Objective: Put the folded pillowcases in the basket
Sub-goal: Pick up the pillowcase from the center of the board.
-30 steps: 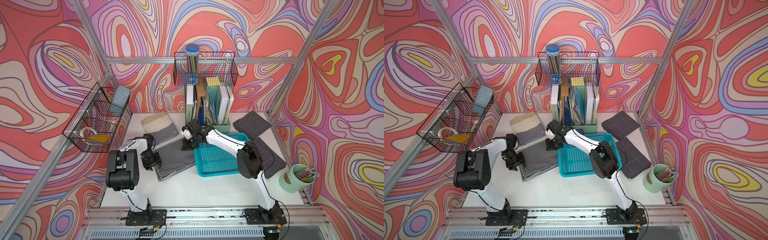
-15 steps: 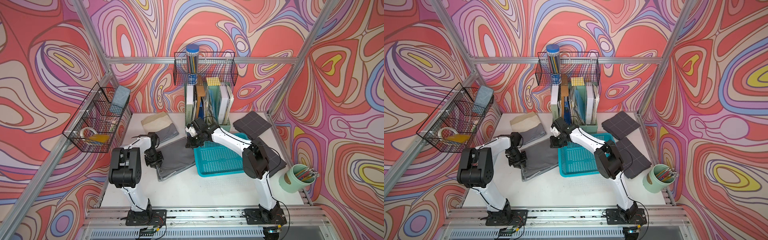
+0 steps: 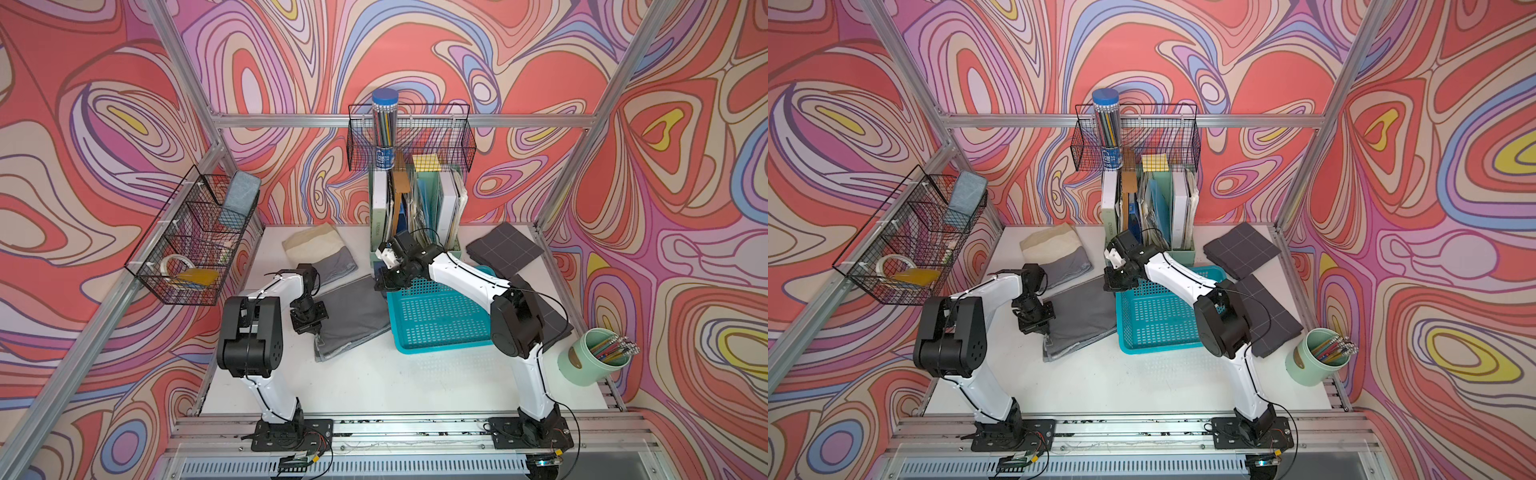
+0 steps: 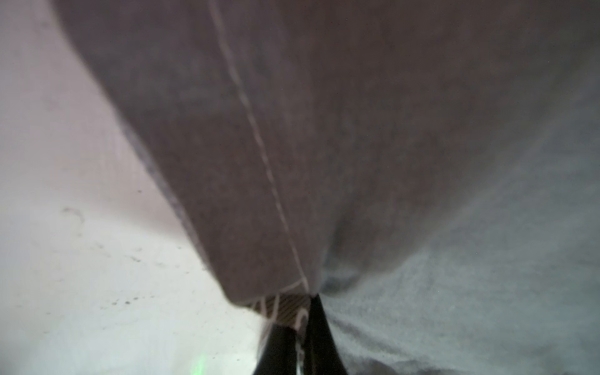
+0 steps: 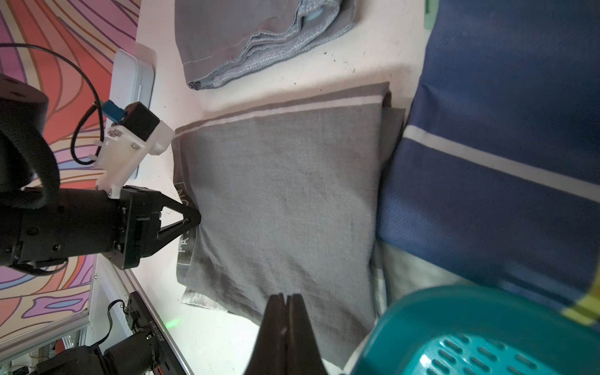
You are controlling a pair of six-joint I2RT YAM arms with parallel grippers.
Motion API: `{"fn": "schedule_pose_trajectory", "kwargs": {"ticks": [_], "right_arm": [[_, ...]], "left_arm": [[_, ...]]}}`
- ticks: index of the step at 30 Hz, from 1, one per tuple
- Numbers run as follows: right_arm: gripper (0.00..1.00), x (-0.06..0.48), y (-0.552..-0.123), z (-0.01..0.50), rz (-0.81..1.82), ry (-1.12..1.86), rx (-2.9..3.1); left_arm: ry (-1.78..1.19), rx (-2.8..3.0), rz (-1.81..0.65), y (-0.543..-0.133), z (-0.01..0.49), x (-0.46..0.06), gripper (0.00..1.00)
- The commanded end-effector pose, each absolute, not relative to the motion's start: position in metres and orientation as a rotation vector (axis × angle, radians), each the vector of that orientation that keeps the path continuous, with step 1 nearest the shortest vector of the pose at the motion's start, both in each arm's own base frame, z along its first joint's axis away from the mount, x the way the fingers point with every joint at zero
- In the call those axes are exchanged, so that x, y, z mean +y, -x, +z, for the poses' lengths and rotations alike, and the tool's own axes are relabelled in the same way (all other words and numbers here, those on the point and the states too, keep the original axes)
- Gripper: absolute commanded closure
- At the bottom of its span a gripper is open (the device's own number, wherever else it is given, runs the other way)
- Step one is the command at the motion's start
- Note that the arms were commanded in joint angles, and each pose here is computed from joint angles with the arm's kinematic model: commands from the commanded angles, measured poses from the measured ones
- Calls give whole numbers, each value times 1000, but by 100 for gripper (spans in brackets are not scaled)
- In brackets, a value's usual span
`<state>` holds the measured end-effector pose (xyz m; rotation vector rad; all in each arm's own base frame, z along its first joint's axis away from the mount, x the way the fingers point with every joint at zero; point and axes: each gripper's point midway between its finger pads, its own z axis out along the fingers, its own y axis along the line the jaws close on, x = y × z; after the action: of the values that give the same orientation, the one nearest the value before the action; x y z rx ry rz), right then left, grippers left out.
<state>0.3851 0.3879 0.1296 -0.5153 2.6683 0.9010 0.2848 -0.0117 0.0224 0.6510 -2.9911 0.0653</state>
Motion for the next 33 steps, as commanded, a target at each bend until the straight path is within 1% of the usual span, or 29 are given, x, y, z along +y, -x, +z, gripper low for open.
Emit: {"fn": "schedule_pose_trajectory", "kwargs": {"ticks": [1, 5, 7, 9, 12, 13, 14, 16, 21, 24, 29, 33], "right_arm": [[100, 385, -385, 150, 914, 521, 2625], [100, 396, -381, 138, 929, 542, 2658], [97, 405, -378, 131, 918, 565, 2679], [92, 415, -375, 127, 901, 597, 2689], [79, 428, -372, 121, 842, 652, 2713], [75, 432, -370, 117, 802, 668, 2730], [73, 438, -367, 115, 783, 691, 2737], [71, 445, -361, 102, 739, 704, 2768], [64, 440, -363, 66, 590, 669, 2832], [61, 447, -359, 52, 599, 687, 2843], [54, 453, -359, 41, 597, 709, 2833], [52, 462, -353, 31, 686, 722, 2852]], "left_arm": [[-637, -3045, -115, -286, 51, 15, 100], [-566, -3081, -230, -284, 80, 39, 100], [-566, -3065, -297, -280, 85, 49, 100], [-553, -3051, -387, -276, 87, 60, 100], [-543, -3026, -516, -273, 88, 74, 100], [-541, -3017, -517, -273, 88, 74, 100], [-534, -3013, -517, -274, 88, 75, 100], [-522, -3004, -549, -275, 87, 78, 100], [-505, -2982, -584, -274, 83, 81, 100], [-497, -2964, -590, -275, 80, 81, 100], [-475, -2957, -601, -276, 81, 79, 100], [-476, -2964, -597, -276, 79, 78, 100]]}}
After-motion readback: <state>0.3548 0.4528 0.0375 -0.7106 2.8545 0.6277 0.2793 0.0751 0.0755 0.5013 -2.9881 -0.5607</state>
